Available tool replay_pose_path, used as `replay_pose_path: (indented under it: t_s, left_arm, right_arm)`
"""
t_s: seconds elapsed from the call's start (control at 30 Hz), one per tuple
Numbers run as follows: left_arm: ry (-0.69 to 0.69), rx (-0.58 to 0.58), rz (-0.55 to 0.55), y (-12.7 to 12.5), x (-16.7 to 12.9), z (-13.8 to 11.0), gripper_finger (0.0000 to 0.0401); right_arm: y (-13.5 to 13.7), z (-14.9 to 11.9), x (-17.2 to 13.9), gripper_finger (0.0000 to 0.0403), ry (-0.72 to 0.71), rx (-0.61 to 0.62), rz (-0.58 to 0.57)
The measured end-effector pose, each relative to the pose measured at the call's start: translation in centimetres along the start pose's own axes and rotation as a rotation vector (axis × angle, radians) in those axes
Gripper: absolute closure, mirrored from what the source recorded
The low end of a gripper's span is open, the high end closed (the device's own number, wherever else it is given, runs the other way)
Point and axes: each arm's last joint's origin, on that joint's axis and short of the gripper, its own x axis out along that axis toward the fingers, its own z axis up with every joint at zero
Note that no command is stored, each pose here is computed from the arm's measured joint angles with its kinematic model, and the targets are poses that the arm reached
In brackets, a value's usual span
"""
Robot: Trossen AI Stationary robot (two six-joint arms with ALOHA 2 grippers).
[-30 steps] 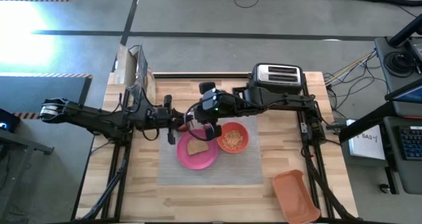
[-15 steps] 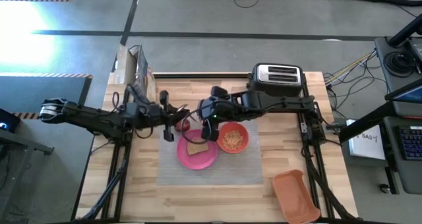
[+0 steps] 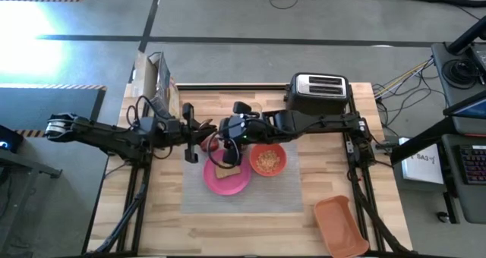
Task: Arrange a breakfast setting
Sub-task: Put the gold spoon to the right of the orange bowl on the table mat
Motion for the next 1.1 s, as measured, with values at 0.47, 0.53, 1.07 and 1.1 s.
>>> replay_pose_path:
  t_s: [0.47, 0.53, 1.07, 1.1]
  left_arm:
    - [-0.055, -0.014, 0.004, 0.04, 0.01, 0.52, 0.0397]
    - [-0.055, -0.014, 0.004, 0.04, 0.02, 0.51, 0.0397]
    - [-0.065, -0.112, -0.005, 0.02, 0.01, 0.61, 0.0362]
    - [-0.063, -0.121, -0.005, 0.02, 0.01, 0.59, 0.0353]
  right_arm:
    - [0.03, 0.67, 0.04, 0.0312, -0.068, -0.032, 0.003]
    - [0.03, 0.67, 0.04, 0.0334, -0.068, -0.044, 0.003]
    - [-0.26, 0.76, 0.18, 0.0389, -0.076, -0.068, 0.065]
    - [-0.27, 0.75, 0.18, 0.0389, -0.075, -0.069, 0.068]
